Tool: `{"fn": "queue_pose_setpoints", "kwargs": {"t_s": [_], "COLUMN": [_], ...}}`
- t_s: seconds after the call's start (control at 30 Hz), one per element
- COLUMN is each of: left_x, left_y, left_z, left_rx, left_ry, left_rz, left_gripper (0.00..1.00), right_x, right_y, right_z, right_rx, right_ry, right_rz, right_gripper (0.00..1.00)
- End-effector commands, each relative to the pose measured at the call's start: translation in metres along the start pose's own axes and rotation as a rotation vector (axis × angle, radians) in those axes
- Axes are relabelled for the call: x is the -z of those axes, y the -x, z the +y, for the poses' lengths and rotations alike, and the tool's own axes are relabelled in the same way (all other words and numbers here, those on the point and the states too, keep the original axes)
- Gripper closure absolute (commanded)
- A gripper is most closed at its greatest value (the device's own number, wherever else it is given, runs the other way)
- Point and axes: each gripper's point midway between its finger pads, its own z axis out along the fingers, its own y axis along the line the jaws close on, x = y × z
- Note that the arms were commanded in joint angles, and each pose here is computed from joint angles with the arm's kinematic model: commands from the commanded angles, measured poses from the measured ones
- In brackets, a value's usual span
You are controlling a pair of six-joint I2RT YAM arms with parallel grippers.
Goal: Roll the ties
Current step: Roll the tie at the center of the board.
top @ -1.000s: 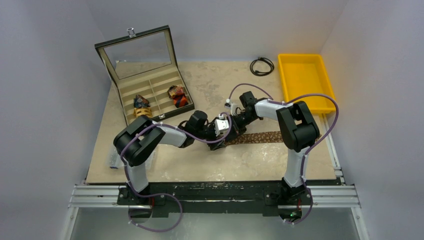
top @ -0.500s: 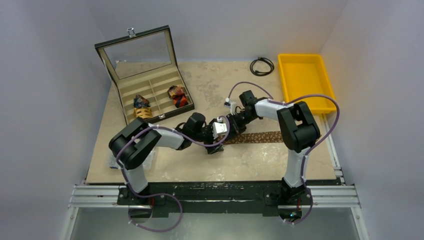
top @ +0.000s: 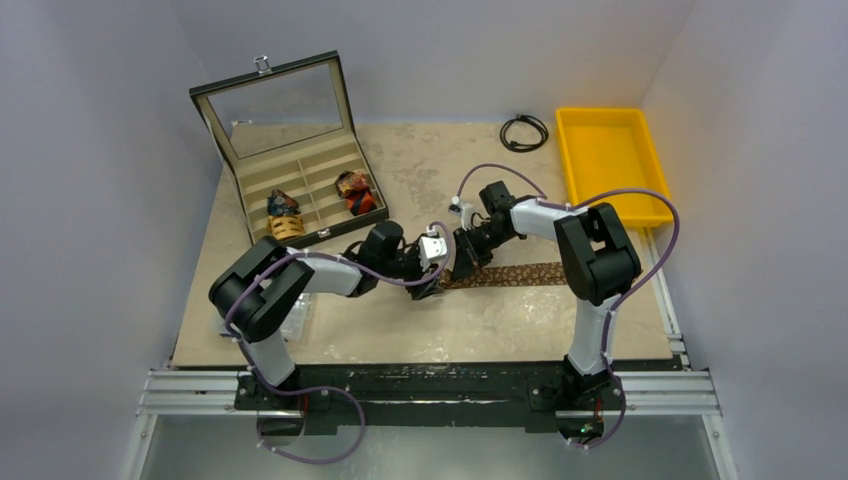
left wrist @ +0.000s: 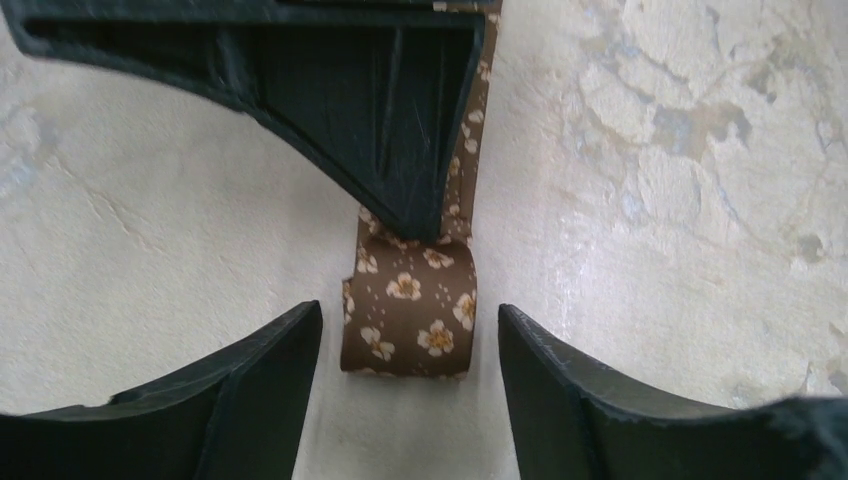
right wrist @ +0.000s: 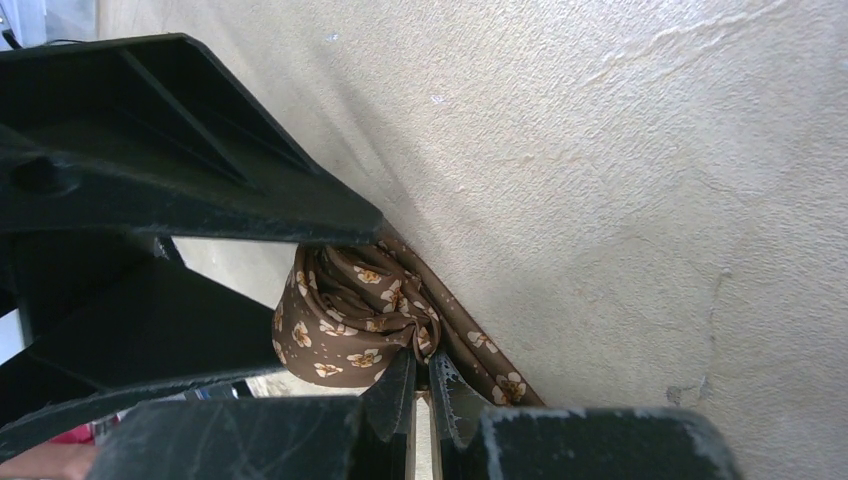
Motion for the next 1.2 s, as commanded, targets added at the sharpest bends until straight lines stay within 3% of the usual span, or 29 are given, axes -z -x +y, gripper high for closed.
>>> {"fn": "queue_pose_setpoints", "kwargs": {"t_s": [0.0,0.13,0.3,0.43,0.53,0.73,0.9,1.17], "left_x": [-0.008,-0.011,-0.023,-0.034,-0.019,0.003,-0.012,-0.031], "left_y": [0.035,0.047,0.062,0.056,0.054,0.019,0.01,0.024], "left_z": [0.007,0.001,-0.008,-0.005,0.007,0.01,0.004,0.004], "left_rx": [-0.068,-0.112,-0.116,-0.055,-0.018,-0.04,-0.032,-0.043], "left_ry": [-0.035,-0.075,-0.096,-0.067,-0.003,0.014,-0.077,-0.107], "left_rz": [-0.09,-0.108,-0.121,-0.102,-0.126,-0.059,-0.051,-0.099], "left_gripper": [0.4,0.56,0.54,0.37,0.22,0.13,0.32,0.38], "right_x": [-0.008,-0.009,-0.009,-0.009,-0.009,-0.008,-0.009,-0.01], "right_y": [-0.015,-0.014,-0.012,-0.011,-0.013,-0.014,-0.012,-0.009], "right_z": [-0.034,-0.035,-0.033,-0.032,-0.032,-0.032,-0.033,-0.033], "right_rx": [0.054,0.053,0.052,0.048,0.05,0.07,0.065,0.052], "right_ry": [-0.132,-0.133,-0.123,-0.119,-0.118,-0.121,-0.119,-0.119], "right_rz": [0.047,0.043,0.038,0.034,0.04,0.041,0.043,0.039], "right_gripper": [1.0,1.0,1.0,1.0,1.0,1.0,1.0,1.0]}}
